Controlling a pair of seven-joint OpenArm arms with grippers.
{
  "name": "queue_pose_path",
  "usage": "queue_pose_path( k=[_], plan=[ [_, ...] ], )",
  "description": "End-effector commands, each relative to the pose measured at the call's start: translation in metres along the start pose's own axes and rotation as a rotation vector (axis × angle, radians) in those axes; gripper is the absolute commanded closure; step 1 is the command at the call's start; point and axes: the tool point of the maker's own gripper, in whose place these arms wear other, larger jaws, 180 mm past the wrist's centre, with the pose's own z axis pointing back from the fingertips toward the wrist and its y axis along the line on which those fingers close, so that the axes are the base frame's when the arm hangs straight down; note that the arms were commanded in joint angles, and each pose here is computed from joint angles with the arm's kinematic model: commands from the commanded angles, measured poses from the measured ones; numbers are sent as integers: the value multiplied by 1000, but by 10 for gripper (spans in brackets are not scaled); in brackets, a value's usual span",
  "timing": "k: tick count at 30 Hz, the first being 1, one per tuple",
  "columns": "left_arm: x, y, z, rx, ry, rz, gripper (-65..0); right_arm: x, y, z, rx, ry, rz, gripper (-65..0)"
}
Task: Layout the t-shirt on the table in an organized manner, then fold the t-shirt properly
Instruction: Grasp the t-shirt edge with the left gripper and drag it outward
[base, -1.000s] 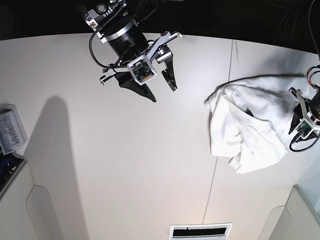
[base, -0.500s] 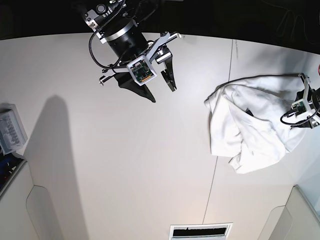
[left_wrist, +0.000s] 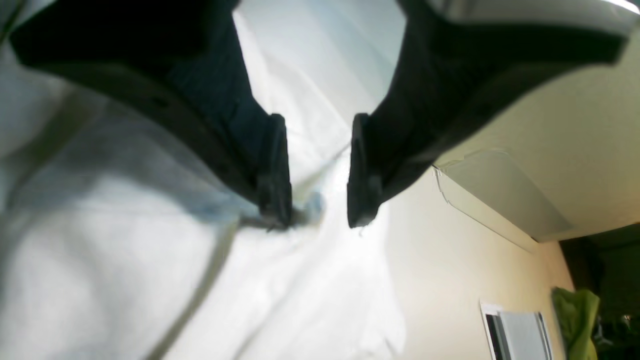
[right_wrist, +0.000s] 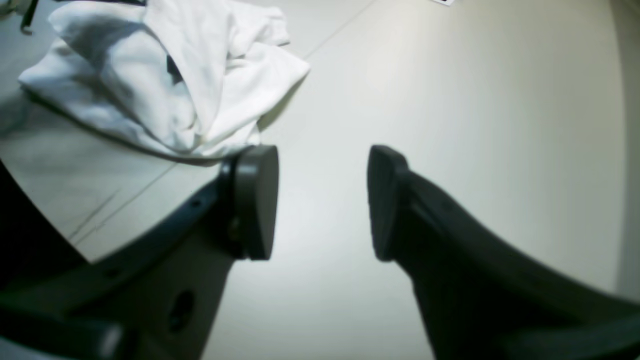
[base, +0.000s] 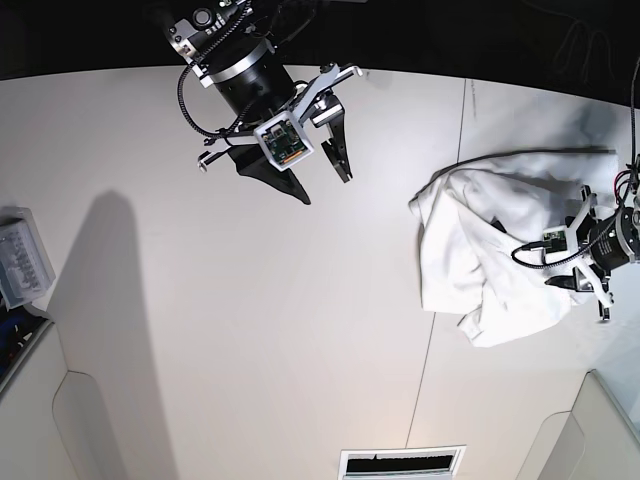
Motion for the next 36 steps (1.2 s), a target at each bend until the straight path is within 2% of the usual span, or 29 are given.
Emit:
queue_pose_path(
  k=[1,10,15,16,24,27,32,36],
  plan=[
    [-7,17,4,26,12,-26,-226,12,-1,0,-5,-43,0,-291],
    [-14,-2,-12,-95,39,-127,-226,11,-1,0,-5,-41,0,-291],
    [-12,-3,-13,-109,30,-145,-225,16,1,-2,-10,-50,-18,-291],
    [-10,-3,-13,-109,18,-144,-216,17,1,-2,-11,-53,-23,-291],
    [0,-5,-14,-111,-29,-140,-1,18,2,-3,-12,-56,-28,-291],
    [2,-5,-15,-111,-38,-138,0,18,2,-3,-12,-56,-28,-291],
    [9,7,-19,-36,-52,-156,0,18,2,-3,-12,-55,-28,-291],
    [9,36,-20,113,-18,-149,0,18,2,-3,-12,-55,-28,-291]
  ],
)
